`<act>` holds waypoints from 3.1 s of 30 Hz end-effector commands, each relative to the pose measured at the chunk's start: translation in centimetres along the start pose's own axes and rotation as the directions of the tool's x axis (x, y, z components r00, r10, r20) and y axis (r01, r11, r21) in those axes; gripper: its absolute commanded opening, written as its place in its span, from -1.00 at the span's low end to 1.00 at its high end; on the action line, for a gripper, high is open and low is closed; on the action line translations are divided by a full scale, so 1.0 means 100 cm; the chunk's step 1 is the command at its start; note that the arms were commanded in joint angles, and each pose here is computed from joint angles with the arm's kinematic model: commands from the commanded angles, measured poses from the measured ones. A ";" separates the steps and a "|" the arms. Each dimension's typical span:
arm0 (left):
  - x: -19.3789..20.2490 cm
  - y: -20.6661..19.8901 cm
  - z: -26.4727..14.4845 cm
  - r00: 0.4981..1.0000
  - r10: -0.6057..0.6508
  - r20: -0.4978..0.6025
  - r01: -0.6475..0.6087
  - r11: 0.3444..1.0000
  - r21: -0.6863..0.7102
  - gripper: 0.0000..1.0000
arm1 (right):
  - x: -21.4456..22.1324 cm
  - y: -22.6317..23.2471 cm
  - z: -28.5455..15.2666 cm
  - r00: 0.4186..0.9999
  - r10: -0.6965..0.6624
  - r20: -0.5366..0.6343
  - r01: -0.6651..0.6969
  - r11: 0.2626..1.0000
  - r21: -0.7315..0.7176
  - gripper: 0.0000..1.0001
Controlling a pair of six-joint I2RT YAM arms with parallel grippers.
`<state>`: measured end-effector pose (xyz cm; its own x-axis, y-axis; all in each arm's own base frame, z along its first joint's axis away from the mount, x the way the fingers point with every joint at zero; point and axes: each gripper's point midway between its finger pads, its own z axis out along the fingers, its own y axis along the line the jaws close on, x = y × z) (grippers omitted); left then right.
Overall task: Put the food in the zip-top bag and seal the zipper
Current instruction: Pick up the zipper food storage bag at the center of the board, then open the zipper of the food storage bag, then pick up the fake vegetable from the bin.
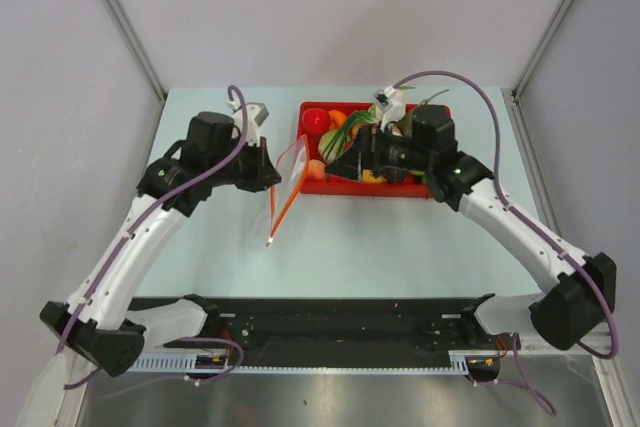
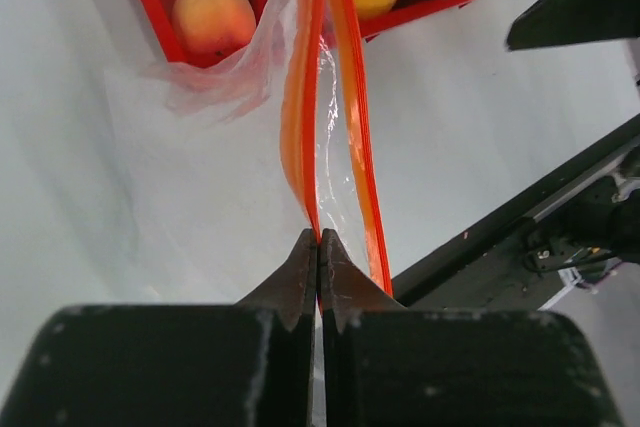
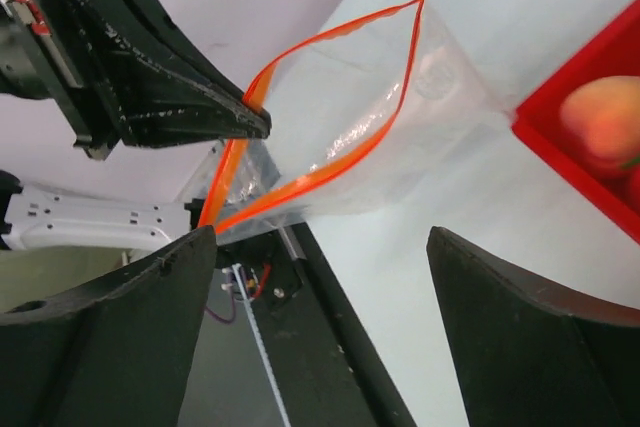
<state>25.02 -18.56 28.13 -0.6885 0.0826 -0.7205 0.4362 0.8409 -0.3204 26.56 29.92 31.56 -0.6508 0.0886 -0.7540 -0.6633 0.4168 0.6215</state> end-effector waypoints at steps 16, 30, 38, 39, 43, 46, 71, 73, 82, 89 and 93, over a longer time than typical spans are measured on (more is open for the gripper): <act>0.001 0.005 -0.003 0.913 -0.382 0.144 0.359 0.919 0.163 -0.99 | 0.020 0.040 0.115 0.960 0.266 -0.085 -0.275 0.955 -0.112 0.25; 0.017 0.045 -0.023 0.860 -0.453 0.232 0.455 0.889 0.051 -0.99 | 0.036 0.010 0.127 0.982 0.169 -0.088 -0.170 0.985 -0.010 -1.00; 0.026 0.126 -0.053 0.975 -0.121 0.185 0.194 0.871 -0.451 -0.99 | 0.048 -0.050 0.090 0.980 -0.087 -0.181 0.118 0.978 0.171 -1.00; 0.029 0.134 -0.056 0.982 -0.104 0.160 0.171 0.852 -0.494 -1.00 | 0.045 -0.051 0.088 0.969 -0.154 -0.192 0.186 0.969 0.164 -1.00; 0.037 0.147 -0.051 0.997 -0.063 0.040 0.075 0.834 -0.546 -0.99 | 0.049 -0.067 0.085 0.918 -0.280 -0.281 0.338 0.924 0.181 -1.00; 0.039 0.134 -0.039 0.997 -0.069 0.018 0.070 0.881 -0.468 -1.00 | 0.039 -0.075 0.086 0.890 -0.330 -0.313 0.399 0.898 0.187 -1.00; 0.034 0.031 -0.034 0.956 -0.272 -0.110 0.275 0.961 0.012 -0.99 | 0.048 -0.010 0.069 0.856 -0.315 -0.411 0.236 0.943 -0.233 -0.86; 0.033 0.031 -0.019 0.941 -0.315 -0.121 0.322 0.946 0.036 -0.99 | 0.040 -0.039 0.073 0.866 -0.288 -0.409 0.247 0.957 -0.150 -0.73; 0.017 0.023 0.021 0.890 -0.438 -0.127 0.454 0.879 0.147 -0.99 | -0.008 -0.081 0.066 0.907 -0.278 -0.316 0.294 0.956 0.004 0.12; 0.015 0.021 0.025 0.878 -0.461 -0.129 0.478 0.863 0.163 -1.00 | -0.065 -0.125 0.004 0.923 -0.318 -0.217 0.357 0.919 0.168 0.69; 0.016 0.021 0.025 0.878 -0.460 -0.134 0.477 0.862 0.169 -0.99 | -0.083 -0.171 -0.032 0.887 -0.397 -0.236 0.451 0.854 0.258 0.75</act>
<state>26.07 -17.55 23.49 -0.8947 -0.2287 -0.3836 0.1159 0.7106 -0.6940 39.42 24.29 25.33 -0.5483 -0.2629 -0.7938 -0.7522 0.5698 0.3309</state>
